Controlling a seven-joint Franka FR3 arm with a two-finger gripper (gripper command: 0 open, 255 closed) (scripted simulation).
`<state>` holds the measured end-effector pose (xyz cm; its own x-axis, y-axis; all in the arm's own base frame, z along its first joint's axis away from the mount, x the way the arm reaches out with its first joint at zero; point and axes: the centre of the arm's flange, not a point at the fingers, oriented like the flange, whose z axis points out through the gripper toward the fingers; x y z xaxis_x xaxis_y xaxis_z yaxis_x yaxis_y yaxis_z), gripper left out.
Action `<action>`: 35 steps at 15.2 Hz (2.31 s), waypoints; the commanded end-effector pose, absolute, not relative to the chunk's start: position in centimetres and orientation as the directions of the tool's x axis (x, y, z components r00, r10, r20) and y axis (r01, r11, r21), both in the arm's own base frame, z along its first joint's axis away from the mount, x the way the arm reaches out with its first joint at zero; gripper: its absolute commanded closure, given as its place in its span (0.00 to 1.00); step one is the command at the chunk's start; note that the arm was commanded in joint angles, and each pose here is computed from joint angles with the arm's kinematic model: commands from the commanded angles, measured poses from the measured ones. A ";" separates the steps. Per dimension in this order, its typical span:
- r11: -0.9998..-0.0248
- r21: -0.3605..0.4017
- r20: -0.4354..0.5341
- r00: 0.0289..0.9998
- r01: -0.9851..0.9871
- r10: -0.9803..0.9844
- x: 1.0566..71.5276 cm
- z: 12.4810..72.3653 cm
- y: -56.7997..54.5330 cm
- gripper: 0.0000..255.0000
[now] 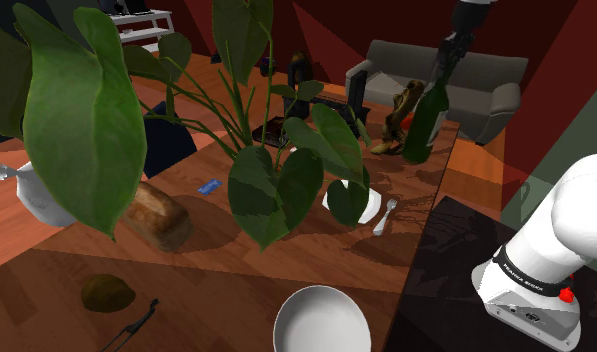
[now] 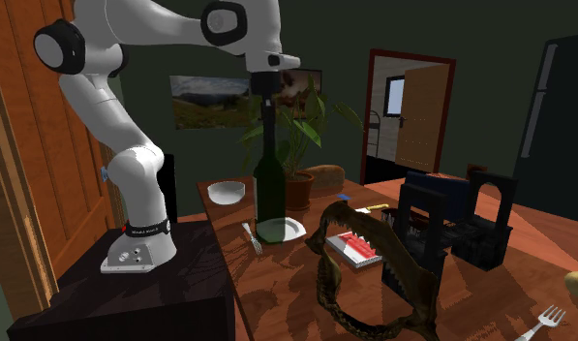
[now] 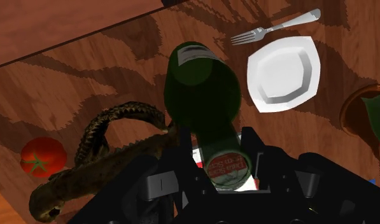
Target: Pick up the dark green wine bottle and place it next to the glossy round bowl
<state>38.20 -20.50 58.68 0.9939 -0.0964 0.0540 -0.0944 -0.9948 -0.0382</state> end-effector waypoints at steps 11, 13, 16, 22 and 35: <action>-0.995 -0.038 0.054 0.994 -0.094 -0.096 38.2 65.0 -20.5 1.00; -0.995 -0.038 0.054 0.994 -0.094 -0.096 38.2 66.0 -20.5 1.00; -0.995 -0.038 0.054 0.994 -0.094 -0.096 38.2 67.6 -20.5 1.00; -0.995 -0.038 0.054 0.994 -0.094 -0.096 38.2 70.8 -20.5 1.00; -0.995 -0.038 0.054 0.994 -0.094 -0.096 38.2 77.6 -20.5 1.00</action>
<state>38.19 -20.53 77.01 0.9939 -0.0965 0.0540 -0.0945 -0.9948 -0.0384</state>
